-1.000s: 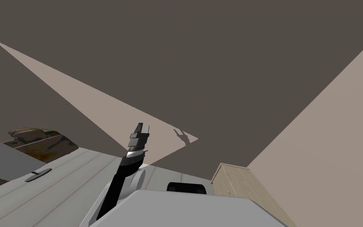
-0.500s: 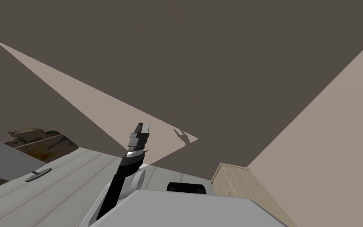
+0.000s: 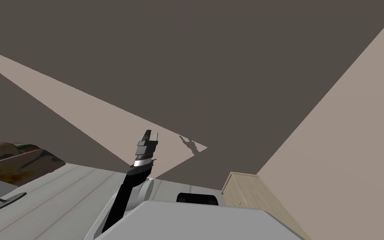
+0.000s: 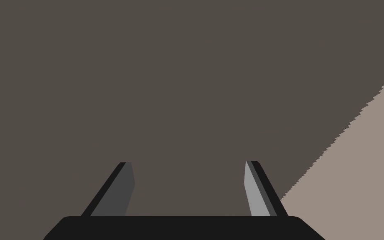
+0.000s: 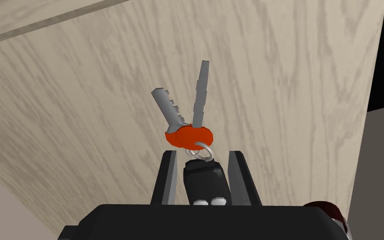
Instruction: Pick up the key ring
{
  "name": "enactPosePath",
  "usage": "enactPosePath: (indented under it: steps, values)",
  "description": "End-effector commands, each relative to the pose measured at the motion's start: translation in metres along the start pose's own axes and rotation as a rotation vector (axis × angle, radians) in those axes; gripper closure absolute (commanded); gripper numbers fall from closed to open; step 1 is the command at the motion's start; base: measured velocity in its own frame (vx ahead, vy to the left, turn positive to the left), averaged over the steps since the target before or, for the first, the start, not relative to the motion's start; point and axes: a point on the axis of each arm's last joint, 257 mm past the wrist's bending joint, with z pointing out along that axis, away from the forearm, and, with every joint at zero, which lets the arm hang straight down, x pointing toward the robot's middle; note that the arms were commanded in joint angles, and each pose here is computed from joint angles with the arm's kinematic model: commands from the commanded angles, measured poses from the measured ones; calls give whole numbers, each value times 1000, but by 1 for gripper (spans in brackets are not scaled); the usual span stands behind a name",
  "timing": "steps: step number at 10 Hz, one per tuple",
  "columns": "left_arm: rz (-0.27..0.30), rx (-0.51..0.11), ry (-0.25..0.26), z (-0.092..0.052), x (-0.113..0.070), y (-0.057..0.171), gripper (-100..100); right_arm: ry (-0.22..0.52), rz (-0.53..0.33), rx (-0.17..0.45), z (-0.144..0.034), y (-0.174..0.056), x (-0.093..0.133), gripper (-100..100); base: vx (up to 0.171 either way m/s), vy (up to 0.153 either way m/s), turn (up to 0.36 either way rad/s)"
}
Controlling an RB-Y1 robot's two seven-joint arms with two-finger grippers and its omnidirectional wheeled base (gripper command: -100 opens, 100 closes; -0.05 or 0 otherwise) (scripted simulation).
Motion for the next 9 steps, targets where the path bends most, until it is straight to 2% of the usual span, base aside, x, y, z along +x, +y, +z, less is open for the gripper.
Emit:
enactPosePath:
  steps: [1, 9]
  values:
    - [0, 0, 0, 0, 0, 0, 0, 3, -10, -1, -2, 2, -1, 100, 32, -15, -104]
    - [0, 0, 0, 0, 0, 0, 0, 0, -74, -1, -14, 11, -9, 100, 29, -12, -78]
